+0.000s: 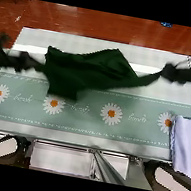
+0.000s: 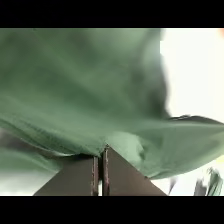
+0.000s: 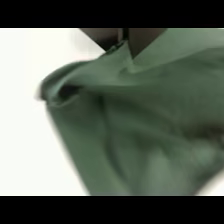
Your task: Fold the shirts.
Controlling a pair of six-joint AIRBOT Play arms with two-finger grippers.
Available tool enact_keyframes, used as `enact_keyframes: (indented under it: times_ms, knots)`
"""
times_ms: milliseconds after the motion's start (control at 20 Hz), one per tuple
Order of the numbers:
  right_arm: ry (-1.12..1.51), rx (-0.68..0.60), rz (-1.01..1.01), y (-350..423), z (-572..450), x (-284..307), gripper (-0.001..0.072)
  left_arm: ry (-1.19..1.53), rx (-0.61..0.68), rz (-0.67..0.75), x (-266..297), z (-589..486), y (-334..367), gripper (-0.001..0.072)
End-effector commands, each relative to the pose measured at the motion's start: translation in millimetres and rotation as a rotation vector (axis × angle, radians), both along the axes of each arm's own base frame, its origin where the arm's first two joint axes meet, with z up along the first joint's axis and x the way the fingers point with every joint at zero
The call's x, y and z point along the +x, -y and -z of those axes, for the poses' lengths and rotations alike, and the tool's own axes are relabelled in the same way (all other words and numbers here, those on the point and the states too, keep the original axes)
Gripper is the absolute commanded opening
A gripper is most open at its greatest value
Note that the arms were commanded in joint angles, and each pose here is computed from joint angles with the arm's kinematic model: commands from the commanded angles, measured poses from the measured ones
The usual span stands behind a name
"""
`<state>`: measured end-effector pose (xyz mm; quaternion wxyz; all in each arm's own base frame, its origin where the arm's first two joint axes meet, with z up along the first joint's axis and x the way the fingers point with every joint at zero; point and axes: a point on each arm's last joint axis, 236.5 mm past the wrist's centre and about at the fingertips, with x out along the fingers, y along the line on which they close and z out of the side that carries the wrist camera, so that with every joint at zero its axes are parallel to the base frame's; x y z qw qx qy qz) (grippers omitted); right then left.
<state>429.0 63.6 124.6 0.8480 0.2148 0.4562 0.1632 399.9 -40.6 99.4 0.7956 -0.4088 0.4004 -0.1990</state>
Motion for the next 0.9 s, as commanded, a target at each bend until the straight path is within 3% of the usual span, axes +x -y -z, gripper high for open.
enact_keyframes:
  times_ms: [0, 200, 500, 700, 850]
  knots:
    - [0.316, -0.139, 0.012, 14.8, -148.5, 17.4, 0.0025, 0.508, 0.068, -0.050, 11.8, -207.3, 0.9, 0.0016]
    - [0.607, -0.206, 0.045, 15.0, -282.1, -25.4, 0.0025, 0.897, 0.346, -0.174, -47.3, -374.7, -1.1, 0.0016]
    - [0.786, -0.405, 0.158, 36.8, -351.4, -144.3, 0.0025, 1.023, 0.838, -0.419, -168.8, -443.2, -21.5, 0.0016]
    - [0.810, -0.448, 0.159, 31.2, -357.3, -214.8, 0.0025, 0.905, 0.948, -0.430, -227.3, -413.8, -16.6, 0.0016]
    - [0.809, -0.463, 0.188, 32.5, -348.1, -254.6, 0.0025, 0.971, 0.936, -0.473, -271.2, -422.2, -2.0, 0.0016]
